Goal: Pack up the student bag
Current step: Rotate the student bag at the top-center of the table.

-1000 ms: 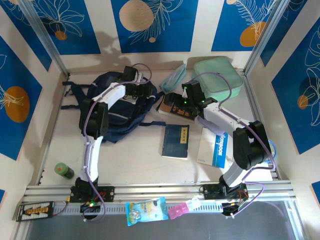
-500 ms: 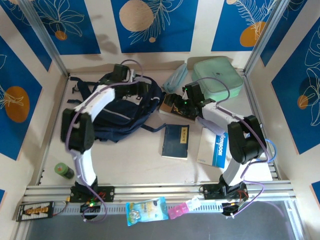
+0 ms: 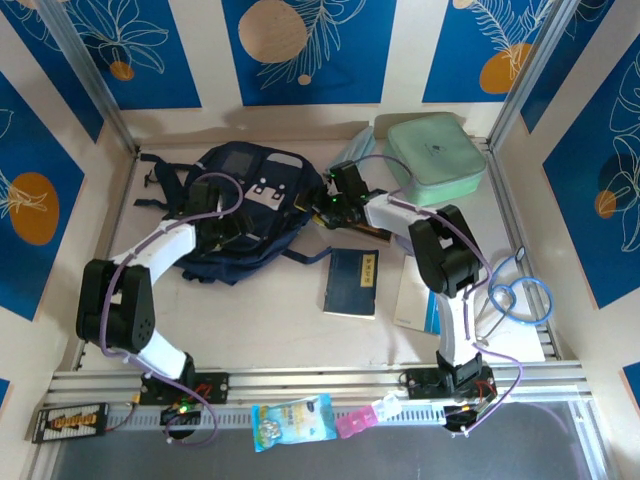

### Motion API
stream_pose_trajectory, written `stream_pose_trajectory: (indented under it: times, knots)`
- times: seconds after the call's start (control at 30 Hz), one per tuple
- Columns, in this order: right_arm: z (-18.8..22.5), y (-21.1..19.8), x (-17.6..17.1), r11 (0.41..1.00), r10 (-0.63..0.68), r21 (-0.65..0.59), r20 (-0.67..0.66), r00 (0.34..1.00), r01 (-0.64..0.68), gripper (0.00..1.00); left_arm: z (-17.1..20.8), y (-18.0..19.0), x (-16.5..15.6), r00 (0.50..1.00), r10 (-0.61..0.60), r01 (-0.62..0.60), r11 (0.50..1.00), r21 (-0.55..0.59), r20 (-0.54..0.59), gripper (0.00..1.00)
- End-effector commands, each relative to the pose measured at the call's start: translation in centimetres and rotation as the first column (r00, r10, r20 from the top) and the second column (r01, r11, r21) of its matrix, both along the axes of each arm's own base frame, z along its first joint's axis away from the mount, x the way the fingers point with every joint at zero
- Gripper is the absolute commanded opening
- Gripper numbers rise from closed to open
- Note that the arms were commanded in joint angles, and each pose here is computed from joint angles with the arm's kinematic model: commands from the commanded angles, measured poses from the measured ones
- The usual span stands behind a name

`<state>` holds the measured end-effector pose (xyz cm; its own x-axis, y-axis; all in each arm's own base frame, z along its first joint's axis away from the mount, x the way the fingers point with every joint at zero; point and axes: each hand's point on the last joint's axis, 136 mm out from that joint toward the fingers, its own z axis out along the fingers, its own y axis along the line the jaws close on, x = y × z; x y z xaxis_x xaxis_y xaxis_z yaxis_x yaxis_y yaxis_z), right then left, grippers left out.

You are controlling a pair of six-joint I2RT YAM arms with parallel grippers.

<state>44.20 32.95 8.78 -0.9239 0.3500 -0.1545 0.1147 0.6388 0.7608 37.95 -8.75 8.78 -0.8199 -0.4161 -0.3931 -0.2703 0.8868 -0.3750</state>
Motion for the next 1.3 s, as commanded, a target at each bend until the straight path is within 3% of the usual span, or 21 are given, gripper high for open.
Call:
stream_pose_trajectory:
  times: [0.0, 0.23, 0.33, 0.57, 0.67, 0.97, 1.13, 1.27]
  knots:
    - [-1.2, -0.3, 1.4, 0.997, -0.072, -0.035, -0.044, 0.996, 0.070, 0.67, -0.6, 0.8, 0.6, 0.998, 0.062, -0.062, 0.998, -0.010, 0.013, 0.80]
    - [-2.9, 0.2, 3.7, 0.996, -0.071, -0.064, -0.058, 0.996, 0.067, 0.59, -3.1, 1.8, 1.6, 0.997, 0.072, -0.071, 0.996, 0.044, -0.029, 0.76]
    - [-4.2, -0.3, 4.0, 0.992, -0.086, -0.093, -0.054, 0.995, 0.081, 0.50, -3.6, 2.1, 2.4, 0.997, 0.076, -0.075, 0.995, 0.065, -0.011, 0.71]
    - [-4.8, -1.7, 2.8, 0.990, -0.098, -0.112, -0.061, 0.993, 0.091, 0.16, -5.2, 1.6, 4.4, 0.999, 0.030, -0.029, 0.997, 0.072, -0.019, 0.71]
    - [-4.9, -2.1, 1.8, 0.989, -0.105, -0.116, -0.080, 0.991, 0.096, 0.11, -5.7, 0.7, 5.7, 0.999, -0.038, 0.039, 0.998, 0.044, -0.020, 0.74]
    - [-2.9, -1.2, -0.9, 0.995, -0.103, -0.018, -0.127, 0.987, 0.101, 0.09, -4.2, 1.4, 8.2, 0.997, -0.072, 0.070, 0.994, 0.084, 0.015, 0.81]
    - [-1.7, -1.3, -1.0, 0.988, -0.139, 0.037, -0.166, 0.976, 0.147, 0.31, -1.8, 2.1, 8.1, 0.997, -0.066, 0.062, 0.991, 0.122, 0.031, 0.87]
    - [-2.3, -1.3, -1.4, 0.986, -0.148, 0.044, -0.226, 0.963, 0.162, 0.34, 0.8, 2.0, 6.7, 0.996, -0.071, 0.064, 0.992, 0.110, 0.061, 0.89]
